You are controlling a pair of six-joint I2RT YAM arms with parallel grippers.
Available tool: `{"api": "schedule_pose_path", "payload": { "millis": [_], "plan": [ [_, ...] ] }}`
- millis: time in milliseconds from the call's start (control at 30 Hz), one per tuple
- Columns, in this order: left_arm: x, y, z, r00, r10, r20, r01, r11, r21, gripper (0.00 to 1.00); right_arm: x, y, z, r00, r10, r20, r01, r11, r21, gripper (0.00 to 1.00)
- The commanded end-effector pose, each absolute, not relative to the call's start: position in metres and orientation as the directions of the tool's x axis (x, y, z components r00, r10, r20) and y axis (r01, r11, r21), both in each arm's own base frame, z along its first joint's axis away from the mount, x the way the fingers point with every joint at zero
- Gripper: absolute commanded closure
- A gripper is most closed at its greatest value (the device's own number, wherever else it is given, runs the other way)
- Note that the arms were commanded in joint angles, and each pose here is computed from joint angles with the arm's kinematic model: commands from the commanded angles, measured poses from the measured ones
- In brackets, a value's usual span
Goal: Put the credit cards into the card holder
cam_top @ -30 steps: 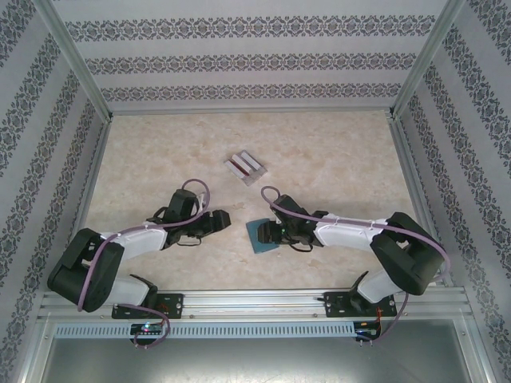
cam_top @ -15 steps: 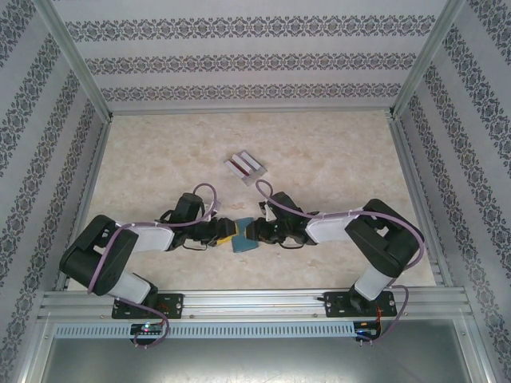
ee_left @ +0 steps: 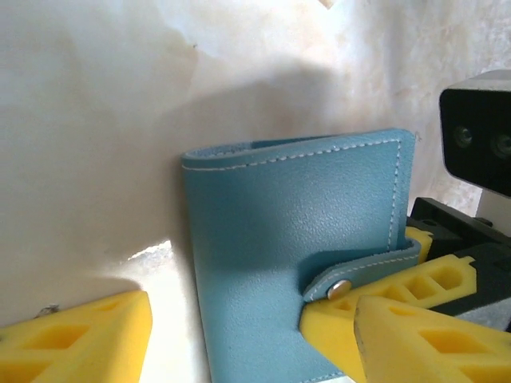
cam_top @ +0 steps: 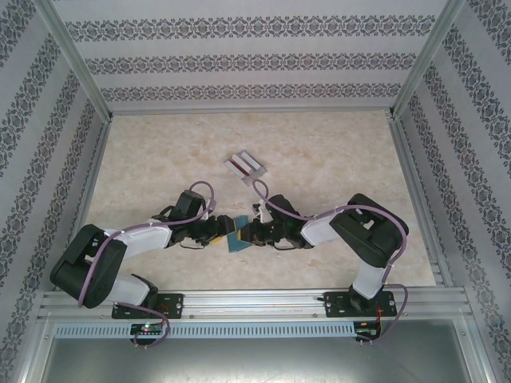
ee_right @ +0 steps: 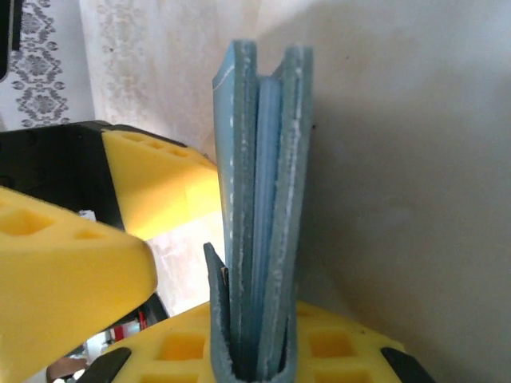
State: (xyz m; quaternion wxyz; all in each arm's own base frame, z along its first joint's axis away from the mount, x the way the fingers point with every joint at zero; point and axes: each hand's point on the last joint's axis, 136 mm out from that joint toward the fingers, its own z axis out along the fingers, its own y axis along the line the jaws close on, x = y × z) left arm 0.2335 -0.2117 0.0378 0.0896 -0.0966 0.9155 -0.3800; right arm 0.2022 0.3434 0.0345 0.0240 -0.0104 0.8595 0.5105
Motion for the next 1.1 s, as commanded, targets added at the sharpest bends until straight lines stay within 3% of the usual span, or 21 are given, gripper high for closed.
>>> {"api": "schedule_pose_path", "payload": {
  "millis": [0, 133, 200, 300, 433, 533, 600, 667, 733, 800, 900, 1067],
  "plan": [
    [0.228, -0.211, 0.043, -0.964, -0.250, -0.089, -0.111, 0.684, -0.721, 0.32, 0.208, 0.352, 0.071, -0.995, 0.011, -0.097, -0.088, 0.330, 0.940, 0.95],
    [0.240, -0.212, 0.084, -0.945, -0.305, -0.115, -0.088, 0.578, -0.812, 0.39, 0.207, 0.355, 0.108, -0.990, 0.013, -0.141, -0.135, 0.223, 0.965, 1.00],
    [0.248, -0.211, 0.109, -0.933, -0.337, -0.125, -0.064, 0.499, -0.864, 0.38, 0.205, 0.356, 0.125, -0.987, 0.009, -0.160, -0.156, 0.174, 0.972, 1.00],
    [0.254, -0.209, 0.141, -0.918, -0.359, -0.170, -0.012, 0.455, -0.891, 0.35, 0.208, 0.356, 0.146, -0.986, 0.023, -0.163, -0.159, 0.116, 0.980, 1.00],
    [0.259, -0.211, 0.160, -0.910, -0.371, -0.186, 0.015, 0.420, -0.908, 0.39, 0.208, 0.358, 0.169, -0.984, 0.019, -0.180, -0.178, 0.052, 0.983, 1.00],
    [0.263, -0.212, 0.164, -0.907, -0.378, -0.187, 0.018, 0.409, -0.913, 0.52, 0.213, 0.356, 0.173, -0.985, 0.040, -0.168, -0.166, 0.047, 0.985, 1.00],
    [0.268, -0.215, 0.172, -0.901, -0.386, -0.200, 0.044, 0.378, -0.925, 0.82, 0.215, 0.356, 0.171, -0.985, 0.040, -0.166, -0.164, 0.054, 0.985, 1.00],
    [0.270, -0.217, 0.180, -0.899, -0.382, -0.215, 0.069, 0.362, -0.930, 1.00, 0.218, 0.357, 0.164, -0.986, 0.041, -0.164, -0.160, 0.071, 0.985, 0.92],
    [0.270, -0.218, 0.184, -0.899, -0.371, -0.234, 0.088, 0.370, -0.925, 1.00, 0.222, 0.355, 0.155, -0.987, 0.054, -0.149, -0.143, 0.096, 0.985, 0.67],
    [0.269, -0.214, 0.181, -0.895, -0.368, -0.252, 0.086, 0.412, -0.907, 1.00, 0.228, 0.345, 0.140, -0.985, 0.090, -0.148, -0.134, 0.149, 0.980, 0.49],
    [0.265, -0.202, 0.164, -0.900, -0.348, -0.263, 0.042, 0.532, -0.845, 1.00, 0.235, 0.321, 0.112, -0.969, 0.155, -0.191, -0.141, 0.282, 0.949, 0.39],
    [0.262, -0.194, 0.150, -0.908, -0.340, -0.246, -0.009, 0.602, -0.798, 1.00, 0.230, 0.315, 0.095, -0.936, 0.118, -0.332, -0.237, 0.486, 0.841, 0.40]
  ]
}}
